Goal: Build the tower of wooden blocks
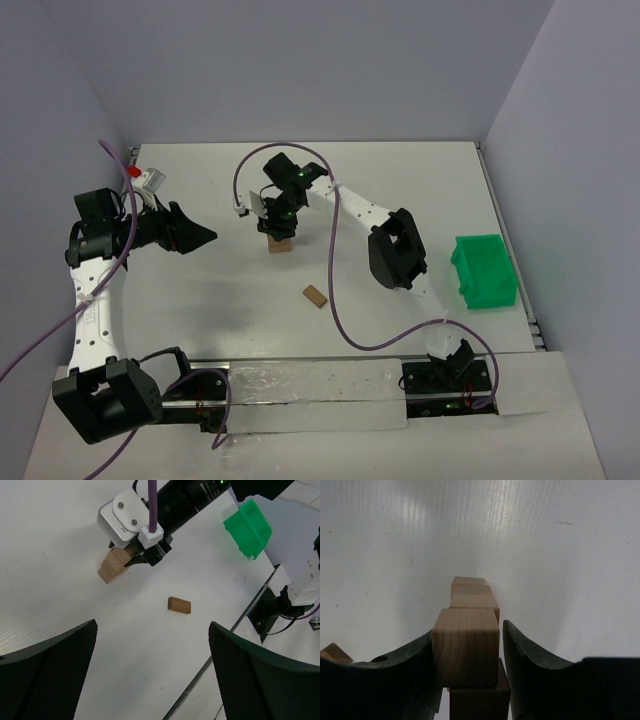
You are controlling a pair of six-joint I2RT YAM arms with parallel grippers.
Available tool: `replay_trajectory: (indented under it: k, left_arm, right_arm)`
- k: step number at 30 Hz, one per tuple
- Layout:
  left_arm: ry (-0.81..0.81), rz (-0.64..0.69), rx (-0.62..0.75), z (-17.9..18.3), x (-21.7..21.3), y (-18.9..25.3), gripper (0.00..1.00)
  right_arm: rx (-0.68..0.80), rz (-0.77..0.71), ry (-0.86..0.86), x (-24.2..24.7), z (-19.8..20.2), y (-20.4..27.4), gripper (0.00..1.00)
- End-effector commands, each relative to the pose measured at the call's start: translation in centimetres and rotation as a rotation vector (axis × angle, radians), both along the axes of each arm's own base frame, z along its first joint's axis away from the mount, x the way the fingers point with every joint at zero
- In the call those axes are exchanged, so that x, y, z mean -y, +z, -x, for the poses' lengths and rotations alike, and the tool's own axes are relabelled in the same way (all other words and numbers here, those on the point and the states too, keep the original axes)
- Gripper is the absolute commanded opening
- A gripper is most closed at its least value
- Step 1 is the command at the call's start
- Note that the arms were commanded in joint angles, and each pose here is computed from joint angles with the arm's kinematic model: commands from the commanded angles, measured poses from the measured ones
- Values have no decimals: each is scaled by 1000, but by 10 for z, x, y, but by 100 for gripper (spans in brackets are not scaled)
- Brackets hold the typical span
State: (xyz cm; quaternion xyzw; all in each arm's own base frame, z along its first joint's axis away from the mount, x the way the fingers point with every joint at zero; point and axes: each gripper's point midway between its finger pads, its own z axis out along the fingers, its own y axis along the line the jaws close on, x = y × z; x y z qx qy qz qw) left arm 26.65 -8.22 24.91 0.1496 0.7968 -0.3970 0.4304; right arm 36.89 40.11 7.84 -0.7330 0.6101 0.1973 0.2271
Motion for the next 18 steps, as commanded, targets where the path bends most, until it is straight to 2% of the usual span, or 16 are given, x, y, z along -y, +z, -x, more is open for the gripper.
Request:
replay_trajectory:
  k: [1,6,12,15,18]
  left_arm:
    - [-13,-12,48,-4,-1,4,98]
    - [-14,-13,50,-4,-1,4,98]
    - [-15,-9,48,-4,-1,4,98]
    - [-15,-11,49,-5,-1,4,98]
    - [-15,-10,49,-5,-1,5,98]
  right_arm:
    - [28,-27,12,-11,-5,6,51]
    - [23,-27,10,-10,-4,8,52]
    - [16,-24,5,-9,-2,8,62]
    - [10,-23,-4,-11,0,8,71]
    - [8,-24,-10,-13,0,8,72]
